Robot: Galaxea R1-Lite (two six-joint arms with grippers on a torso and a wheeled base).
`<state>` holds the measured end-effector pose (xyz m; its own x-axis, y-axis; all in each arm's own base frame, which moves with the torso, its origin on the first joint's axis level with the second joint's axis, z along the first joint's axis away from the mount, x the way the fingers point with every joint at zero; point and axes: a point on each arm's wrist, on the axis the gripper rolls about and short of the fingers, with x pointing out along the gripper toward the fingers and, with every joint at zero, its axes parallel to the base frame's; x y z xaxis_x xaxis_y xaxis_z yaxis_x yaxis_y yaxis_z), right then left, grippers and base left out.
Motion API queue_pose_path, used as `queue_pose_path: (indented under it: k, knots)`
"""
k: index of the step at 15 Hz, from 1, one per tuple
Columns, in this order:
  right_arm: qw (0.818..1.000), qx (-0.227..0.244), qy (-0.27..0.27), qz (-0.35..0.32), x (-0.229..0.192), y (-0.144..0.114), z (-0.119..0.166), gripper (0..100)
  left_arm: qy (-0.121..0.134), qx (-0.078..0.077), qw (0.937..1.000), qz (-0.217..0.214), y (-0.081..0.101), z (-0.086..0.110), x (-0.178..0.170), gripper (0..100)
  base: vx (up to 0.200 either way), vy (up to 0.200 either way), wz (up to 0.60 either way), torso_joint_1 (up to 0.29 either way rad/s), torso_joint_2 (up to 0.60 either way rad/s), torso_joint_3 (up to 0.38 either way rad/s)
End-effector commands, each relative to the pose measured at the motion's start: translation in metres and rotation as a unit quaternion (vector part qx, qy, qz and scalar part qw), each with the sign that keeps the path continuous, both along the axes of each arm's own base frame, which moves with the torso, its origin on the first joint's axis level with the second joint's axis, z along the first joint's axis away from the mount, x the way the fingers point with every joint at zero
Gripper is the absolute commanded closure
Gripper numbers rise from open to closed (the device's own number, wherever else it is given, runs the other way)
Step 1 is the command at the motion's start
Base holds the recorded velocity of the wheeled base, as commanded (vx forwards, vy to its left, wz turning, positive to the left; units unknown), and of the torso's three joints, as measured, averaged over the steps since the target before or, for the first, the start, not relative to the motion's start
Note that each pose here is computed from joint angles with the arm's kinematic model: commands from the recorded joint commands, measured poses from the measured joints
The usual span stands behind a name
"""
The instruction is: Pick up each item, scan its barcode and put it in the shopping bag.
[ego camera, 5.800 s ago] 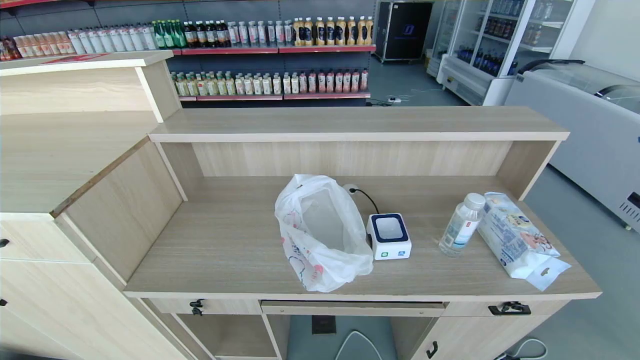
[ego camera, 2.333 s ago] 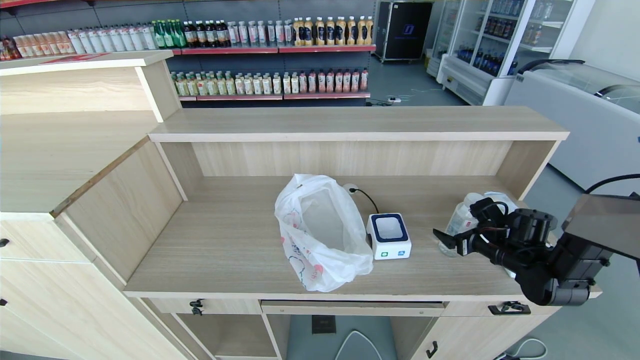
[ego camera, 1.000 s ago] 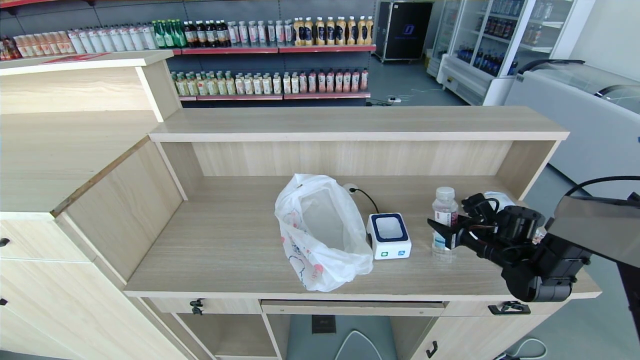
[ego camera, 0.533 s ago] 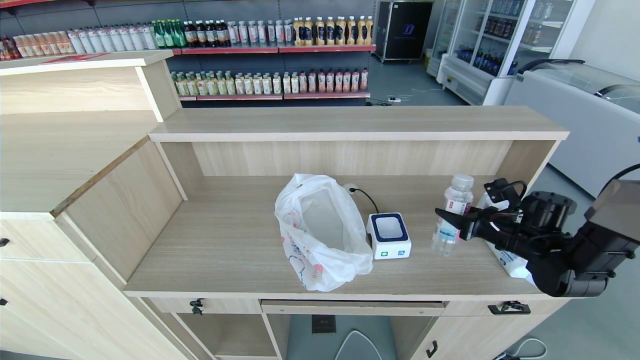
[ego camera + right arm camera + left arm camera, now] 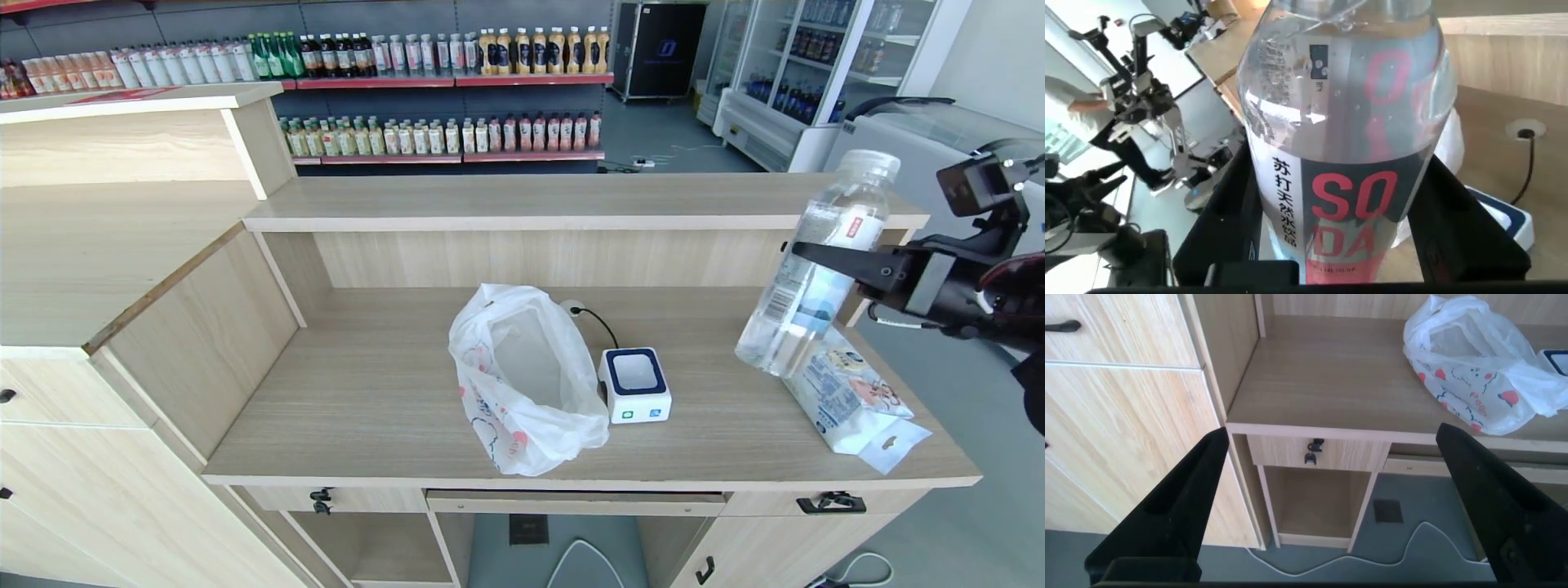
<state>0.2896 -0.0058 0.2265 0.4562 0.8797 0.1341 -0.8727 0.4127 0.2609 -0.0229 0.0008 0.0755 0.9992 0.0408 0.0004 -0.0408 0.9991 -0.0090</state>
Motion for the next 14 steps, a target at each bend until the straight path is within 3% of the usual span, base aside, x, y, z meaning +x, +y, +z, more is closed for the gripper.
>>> queue_pose_path:
  k: [1, 4, 8, 14]
  knots:
    - [0.996, -0.009, -0.053, 0.069, -0.063, 0.009, 0.061, 100, 0.000, 0.000, 1.0000, 0.000, 0.000, 0.000, 0.000, 0, 0.000, 0.000, 0.00, 0.000, 0.00, 0.000]
    - [0.993, -0.001, -0.049, 0.107, -0.081, 0.022, 0.073, 100, 0.000, 0.000, 1.0000, 0.000, 0.000, 0.000, 0.000, 0, 0.000, 0.000, 0.00, 0.000, 0.00, 0.000]
    - [0.977, 0.019, -0.023, 0.209, -0.111, 0.049, 0.092, 100, 0.000, 0.000, 1.0000, 0.000, 0.000, 0.000, 0.000, 0, 0.000, 0.000, 0.00, 0.000, 0.00, 0.000]
    - [0.964, -0.008, 0.020, 0.266, -0.114, 0.057, 0.082, 100, 0.000, 0.000, 1.0000, 0.000, 0.000, 0.000, 0.000, 0, 0.000, 0.000, 0.00, 0.000, 0.00, 0.000]
